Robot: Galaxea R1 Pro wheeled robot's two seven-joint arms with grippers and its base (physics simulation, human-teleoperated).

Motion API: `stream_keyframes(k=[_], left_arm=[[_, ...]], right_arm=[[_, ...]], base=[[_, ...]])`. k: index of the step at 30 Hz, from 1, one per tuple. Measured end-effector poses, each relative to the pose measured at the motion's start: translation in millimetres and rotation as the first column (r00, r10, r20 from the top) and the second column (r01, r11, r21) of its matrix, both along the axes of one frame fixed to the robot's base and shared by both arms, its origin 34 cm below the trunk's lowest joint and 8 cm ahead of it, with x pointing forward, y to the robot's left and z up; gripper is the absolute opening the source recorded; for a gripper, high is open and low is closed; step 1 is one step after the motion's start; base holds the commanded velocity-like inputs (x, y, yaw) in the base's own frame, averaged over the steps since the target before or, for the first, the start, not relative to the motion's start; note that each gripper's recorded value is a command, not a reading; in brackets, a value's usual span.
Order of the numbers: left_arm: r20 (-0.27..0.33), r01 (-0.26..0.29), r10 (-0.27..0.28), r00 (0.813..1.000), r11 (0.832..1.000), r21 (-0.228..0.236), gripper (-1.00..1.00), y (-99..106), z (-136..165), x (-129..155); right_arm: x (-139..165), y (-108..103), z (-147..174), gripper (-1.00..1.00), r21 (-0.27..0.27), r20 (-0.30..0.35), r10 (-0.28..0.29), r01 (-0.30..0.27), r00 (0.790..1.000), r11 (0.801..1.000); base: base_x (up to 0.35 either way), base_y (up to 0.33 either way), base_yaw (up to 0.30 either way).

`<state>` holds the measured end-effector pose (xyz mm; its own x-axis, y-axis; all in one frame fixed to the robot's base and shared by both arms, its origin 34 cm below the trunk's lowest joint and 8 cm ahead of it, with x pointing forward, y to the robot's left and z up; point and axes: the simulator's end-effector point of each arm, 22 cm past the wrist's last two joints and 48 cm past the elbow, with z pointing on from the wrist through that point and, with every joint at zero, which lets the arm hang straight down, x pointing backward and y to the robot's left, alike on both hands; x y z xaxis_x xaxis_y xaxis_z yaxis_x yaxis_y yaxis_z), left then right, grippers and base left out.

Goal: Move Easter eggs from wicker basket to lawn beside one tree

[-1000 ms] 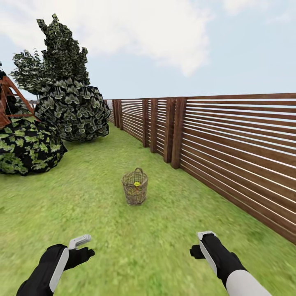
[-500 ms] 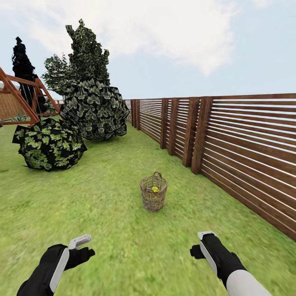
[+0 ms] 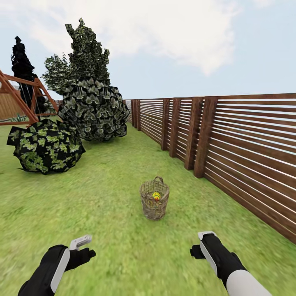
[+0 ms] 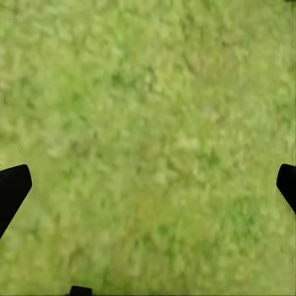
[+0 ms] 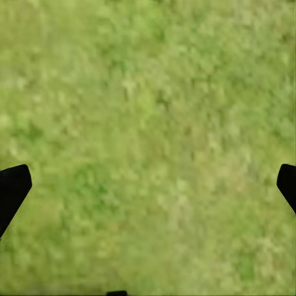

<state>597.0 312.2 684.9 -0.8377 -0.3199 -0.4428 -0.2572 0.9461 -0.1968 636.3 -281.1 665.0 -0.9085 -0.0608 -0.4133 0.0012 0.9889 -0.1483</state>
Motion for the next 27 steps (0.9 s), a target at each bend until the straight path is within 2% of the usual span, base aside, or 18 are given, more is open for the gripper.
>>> stream_keyframes(k=[4, 6, 7, 8, 10, 12, 16, 27], left_arm=[[0.001, -0.008, 0.008, 1.000, 1.000, 0.018, 1.00, 13, 2, 0], [-0.001, -0.021, 0.021, 1.000, 0.998, 0.055, 1.00, 40, 5, -2], [-0.002, -0.036, 0.037, 0.999, 0.994, 0.100, 1.00, 72, 10, -4], [-0.001, -0.043, 0.043, 0.999, 0.993, 0.107, 1.00, 81, 12, -5], [0.006, -0.052, 0.052, 0.999, 0.991, 0.121, 1.00, 99, 17, -6], [0.023, -0.050, 0.048, 0.999, 0.991, 0.120, 1.00, 113, 25, -4], [0.032, -0.042, 0.038, 0.999, 0.993, 0.108, 1.00, 114, 28, -2], [0.028, -0.035, 0.033, 0.999, 0.994, 0.103, 1.00, 110, 25, -3]], right_arm=[[0, 0, 0, 1.00, 0.000, -0.001, 0.000, 0.000, 1.000, 1.000], [0, -1, 0, 1.00, -0.001, 0.000, -0.001, 0.001, 1.000, 1.000], [0, -5, 0, 1.00, -0.006, 0.000, -0.004, 0.004, 1.000, 1.000], [0, -8, 0, 1.00, -0.009, -0.001, -0.006, 0.006, 1.000, 1.000], [-3, -30, 0, 1.00, -0.035, -0.006, -0.022, 0.022, 1.000, 0.999], [-6, -69, 2, 1.00, -0.079, -0.009, -0.049, 0.048, 0.999, 0.996], [-8, -87, 4, 1.00, -0.095, -0.009, -0.065, 0.063, 0.998, 0.993], [-6, -85, 5, 1.00, -0.088, -0.004, -0.064, 0.063, 0.998, 0.994]], base=[[0.337, 0.000, 0.000], [0.337, 0.000, 0.000], [0.337, 0.000, 0.000], [0.337, 0.000, 0.000], [0.337, 0.000, 0.000], [0.337, 0.000, 0.000], [0.337, 0.000, 0.000], [0.337, 0.000, 0.000]])
